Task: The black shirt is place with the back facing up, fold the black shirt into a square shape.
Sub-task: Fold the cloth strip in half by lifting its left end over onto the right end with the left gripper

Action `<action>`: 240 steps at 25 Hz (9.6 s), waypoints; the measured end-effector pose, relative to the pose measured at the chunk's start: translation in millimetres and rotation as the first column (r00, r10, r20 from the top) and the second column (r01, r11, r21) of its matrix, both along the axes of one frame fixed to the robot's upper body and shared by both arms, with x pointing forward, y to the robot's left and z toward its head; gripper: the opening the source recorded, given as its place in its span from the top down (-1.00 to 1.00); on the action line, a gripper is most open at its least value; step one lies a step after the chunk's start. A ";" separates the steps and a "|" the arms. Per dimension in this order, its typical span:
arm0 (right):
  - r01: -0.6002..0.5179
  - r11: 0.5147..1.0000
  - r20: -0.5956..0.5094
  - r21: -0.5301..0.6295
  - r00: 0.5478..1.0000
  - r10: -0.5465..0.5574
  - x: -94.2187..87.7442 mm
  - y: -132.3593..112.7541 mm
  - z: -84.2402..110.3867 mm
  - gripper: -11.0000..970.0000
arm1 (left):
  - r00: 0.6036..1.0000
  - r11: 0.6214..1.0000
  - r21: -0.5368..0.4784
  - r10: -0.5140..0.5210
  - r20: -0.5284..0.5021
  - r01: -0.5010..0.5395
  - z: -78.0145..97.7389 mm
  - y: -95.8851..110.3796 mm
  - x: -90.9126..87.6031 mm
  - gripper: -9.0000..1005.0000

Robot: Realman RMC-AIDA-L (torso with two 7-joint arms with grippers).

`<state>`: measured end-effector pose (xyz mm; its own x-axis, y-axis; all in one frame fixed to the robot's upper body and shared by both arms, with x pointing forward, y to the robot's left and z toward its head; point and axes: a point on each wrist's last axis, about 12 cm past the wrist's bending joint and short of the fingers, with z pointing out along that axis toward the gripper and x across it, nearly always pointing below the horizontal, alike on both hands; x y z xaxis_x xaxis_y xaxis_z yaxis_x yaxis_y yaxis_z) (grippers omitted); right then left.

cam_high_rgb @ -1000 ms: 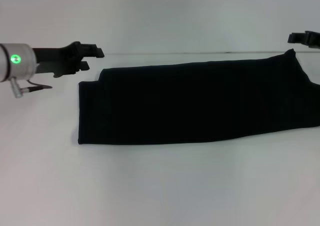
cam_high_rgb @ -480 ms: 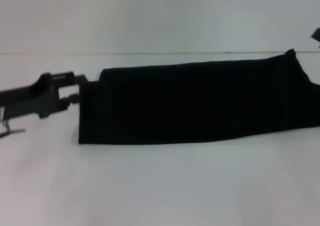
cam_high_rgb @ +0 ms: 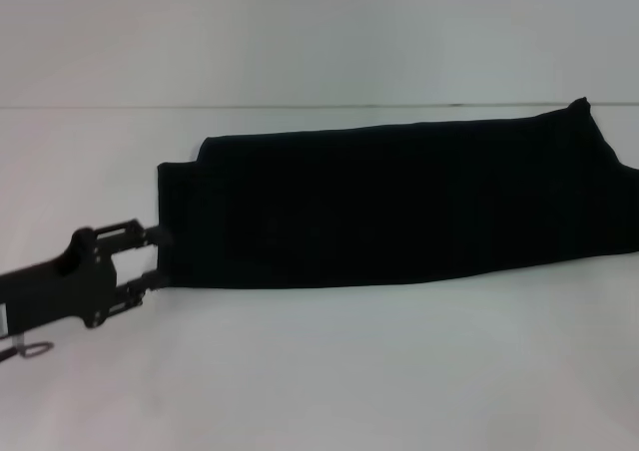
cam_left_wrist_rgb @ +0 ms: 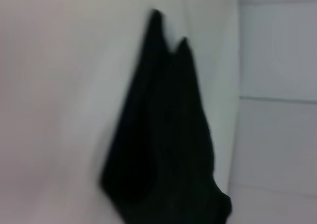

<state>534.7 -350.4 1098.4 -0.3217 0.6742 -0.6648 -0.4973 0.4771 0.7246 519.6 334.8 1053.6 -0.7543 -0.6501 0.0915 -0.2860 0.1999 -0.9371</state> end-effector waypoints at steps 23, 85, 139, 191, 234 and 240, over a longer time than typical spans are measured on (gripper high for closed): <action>0.047 0.999 0.014 -0.010 0.999 -0.047 7.2 -3.8 3.4 -0.42 | 0.983 0.990 0.059 0.133 -0.126 -0.126 -28.3 -23.0 10.8 -0.20; 0.073 0.997 0.005 -0.008 0.997 -0.073 0.4 -13.2 0.8 -0.42 | 0.990 0.983 0.143 0.126 -0.059 -0.116 -8.0 -33.9 58.3 -0.20; 0.079 0.997 -0.002 -0.012 0.997 -0.079 1.5 -13.5 0.0 -0.42 | 0.996 0.990 0.134 0.061 -0.061 -0.053 -4.9 -34.8 52.5 -0.20; 0.079 0.997 -0.006 -0.016 0.997 -0.079 2.1 -13.2 -0.5 -0.42 | 0.979 0.988 0.147 0.084 -0.187 -0.056 -13.9 -12.5 31.4 -0.20; 0.088 0.996 -0.017 -0.019 0.996 -0.088 -2.5 -16.8 -3.3 -0.42 | 0.986 0.984 0.175 0.063 -0.152 -0.036 -5.1 -9.7 38.9 -0.20; 0.087 0.996 -0.014 -0.021 0.996 -0.087 -1.3 -16.3 -2.4 -0.42 | 0.987 0.978 0.204 0.079 -0.142 -0.049 -3.4 -4.1 41.2 -0.20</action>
<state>533.4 -366.7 1096.0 -0.2725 0.6866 -0.6741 -0.4425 0.5327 0.7214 560.9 330.7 1050.2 -0.6979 -0.7133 0.0635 -0.4377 0.3547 -0.8262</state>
